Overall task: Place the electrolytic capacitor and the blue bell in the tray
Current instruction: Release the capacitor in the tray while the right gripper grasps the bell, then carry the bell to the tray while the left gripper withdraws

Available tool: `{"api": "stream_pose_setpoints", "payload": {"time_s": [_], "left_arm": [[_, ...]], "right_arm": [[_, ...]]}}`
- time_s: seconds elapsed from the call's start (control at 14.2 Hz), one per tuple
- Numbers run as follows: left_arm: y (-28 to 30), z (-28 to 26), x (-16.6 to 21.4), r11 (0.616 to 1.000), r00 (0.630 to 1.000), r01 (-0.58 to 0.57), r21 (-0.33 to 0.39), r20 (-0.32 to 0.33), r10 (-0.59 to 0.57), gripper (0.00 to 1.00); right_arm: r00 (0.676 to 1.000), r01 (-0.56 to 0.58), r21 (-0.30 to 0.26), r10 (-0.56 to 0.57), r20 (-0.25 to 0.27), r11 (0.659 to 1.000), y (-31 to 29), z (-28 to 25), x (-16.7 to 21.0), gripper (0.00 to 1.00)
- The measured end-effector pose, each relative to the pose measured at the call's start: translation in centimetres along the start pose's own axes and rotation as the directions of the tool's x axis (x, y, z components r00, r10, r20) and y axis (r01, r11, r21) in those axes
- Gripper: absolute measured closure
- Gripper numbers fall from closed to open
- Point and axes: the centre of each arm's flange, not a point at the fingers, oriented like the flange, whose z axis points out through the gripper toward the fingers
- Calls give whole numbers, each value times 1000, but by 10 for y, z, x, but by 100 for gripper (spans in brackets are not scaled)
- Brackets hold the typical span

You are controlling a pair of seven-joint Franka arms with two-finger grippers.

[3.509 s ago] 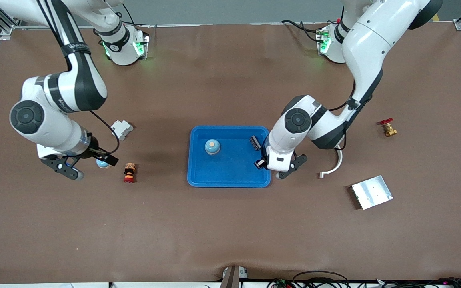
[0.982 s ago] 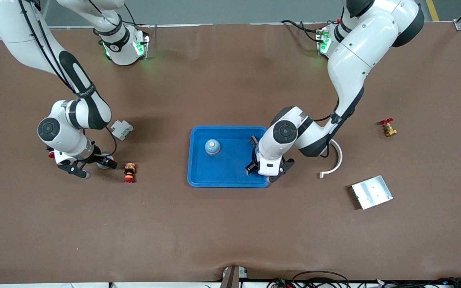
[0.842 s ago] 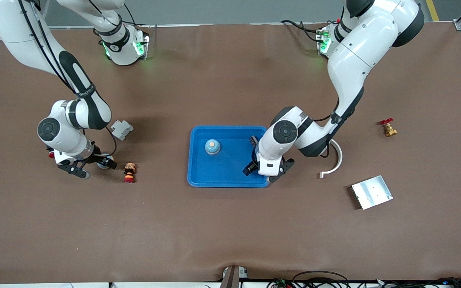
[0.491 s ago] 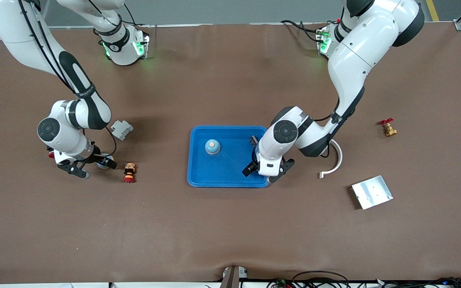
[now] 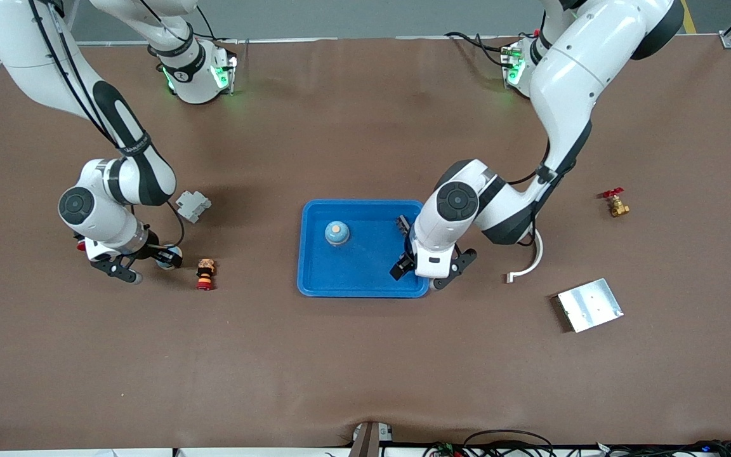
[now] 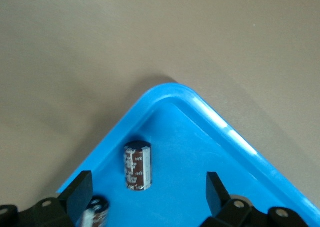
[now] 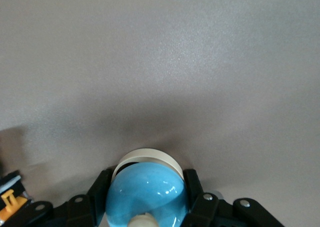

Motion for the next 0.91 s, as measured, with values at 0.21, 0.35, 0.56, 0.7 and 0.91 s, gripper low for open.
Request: {"api": "stream_pose_setpoints", "payload": {"time_s": [0.21,0.35,0.56,0.7,0.91], "left_arm": [[-5,-24,1,999,999,-27,23,-26,28,0],[-14,-33,11,995,996,-85,56,-33,87,0],[-37,-41,42,982,985,-164,98,-34,168,0],[-58,-41,64,968,975,-216,124,-27,221,0],[-87,-40,92,946,957,-284,156,-9,289,0]], "right_arm": [[999,-11,-17,12,44,1000,-2,-9,-2,35],[997,-34,-27,36,64,999,-12,-28,-4,35],[992,-95,-29,97,75,995,-48,-58,-19,35],[986,-145,-17,146,84,989,-78,-72,-33,35],[968,-238,-10,238,75,971,-117,-81,-49,35]]}}
